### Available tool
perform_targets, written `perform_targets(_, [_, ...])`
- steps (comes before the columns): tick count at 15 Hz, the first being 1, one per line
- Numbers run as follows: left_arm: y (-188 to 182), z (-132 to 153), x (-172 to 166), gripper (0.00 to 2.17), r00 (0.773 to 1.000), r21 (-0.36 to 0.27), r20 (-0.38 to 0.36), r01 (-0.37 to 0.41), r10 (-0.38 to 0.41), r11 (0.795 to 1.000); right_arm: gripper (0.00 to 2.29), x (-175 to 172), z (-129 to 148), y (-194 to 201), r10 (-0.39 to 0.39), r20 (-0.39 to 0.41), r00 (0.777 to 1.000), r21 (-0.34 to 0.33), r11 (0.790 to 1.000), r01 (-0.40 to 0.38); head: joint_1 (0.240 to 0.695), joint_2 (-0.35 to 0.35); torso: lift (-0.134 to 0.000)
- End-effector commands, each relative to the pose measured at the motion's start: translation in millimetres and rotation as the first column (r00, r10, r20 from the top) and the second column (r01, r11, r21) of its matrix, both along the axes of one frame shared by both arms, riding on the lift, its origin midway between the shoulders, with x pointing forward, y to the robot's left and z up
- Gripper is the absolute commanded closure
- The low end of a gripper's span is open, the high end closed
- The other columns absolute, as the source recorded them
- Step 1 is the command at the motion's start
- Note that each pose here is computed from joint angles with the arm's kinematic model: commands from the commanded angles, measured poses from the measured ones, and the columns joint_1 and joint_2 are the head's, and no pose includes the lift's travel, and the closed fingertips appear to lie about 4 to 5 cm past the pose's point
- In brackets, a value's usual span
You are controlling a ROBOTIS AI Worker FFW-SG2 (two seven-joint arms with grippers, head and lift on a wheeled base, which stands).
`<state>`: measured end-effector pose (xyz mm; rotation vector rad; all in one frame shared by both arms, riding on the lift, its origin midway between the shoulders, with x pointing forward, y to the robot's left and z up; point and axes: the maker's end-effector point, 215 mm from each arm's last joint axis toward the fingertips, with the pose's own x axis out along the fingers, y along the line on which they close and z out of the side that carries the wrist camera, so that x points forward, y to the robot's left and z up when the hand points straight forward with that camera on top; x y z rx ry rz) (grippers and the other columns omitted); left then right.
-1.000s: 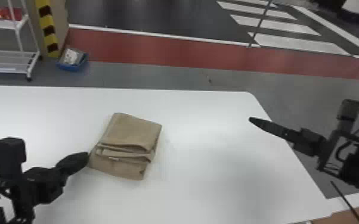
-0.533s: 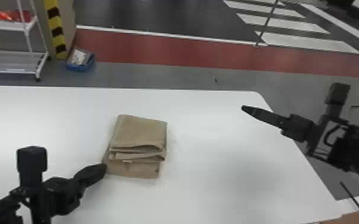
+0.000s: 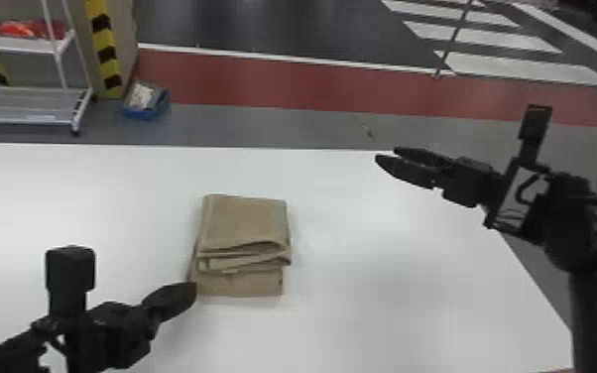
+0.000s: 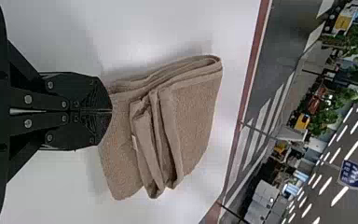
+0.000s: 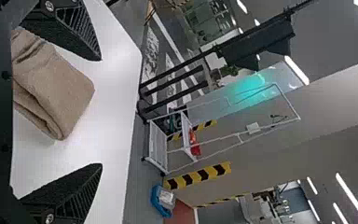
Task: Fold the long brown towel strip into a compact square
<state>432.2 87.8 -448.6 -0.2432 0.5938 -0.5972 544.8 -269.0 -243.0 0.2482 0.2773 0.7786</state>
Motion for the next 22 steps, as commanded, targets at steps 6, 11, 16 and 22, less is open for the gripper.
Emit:
perform_targets(6, [49, 6, 24, 1.80, 0.996, 0.053, 0.004, -0.088, 0.088, 0.995, 0.16, -4, -17, 147, 0.310, 0.109, 0.944, -0.511, 0.833, -0.214, 0.695, -0.083, -0.124])
perform_targets(11, [104, 4, 56, 1.80, 0.975, 0.103, 0.035, -0.223, 0.221, 0.969, 0.29, -30, -68, 222, 0.452, 0.034, 0.891, -0.802, 0.544, -0.246, 0.695, 0.101, -0.124])
perform_targets(16, [120, 8, 69, 1.80, 0.963, 0.095, 0.066, -0.266, 0.260, 0.959, 0.29, -38, -128, 219, 0.545, -0.061, 0.836, -0.914, 0.307, -0.267, 0.695, 0.170, -0.124])
perform_targets(22, [120, 5, 68, 1.80, 0.964, 0.093, 0.057, -0.262, 0.258, 0.960, 0.47, -53, -167, 220, 0.576, -0.148, 0.804, -0.909, 0.241, -0.340, 0.695, 0.176, -0.124])
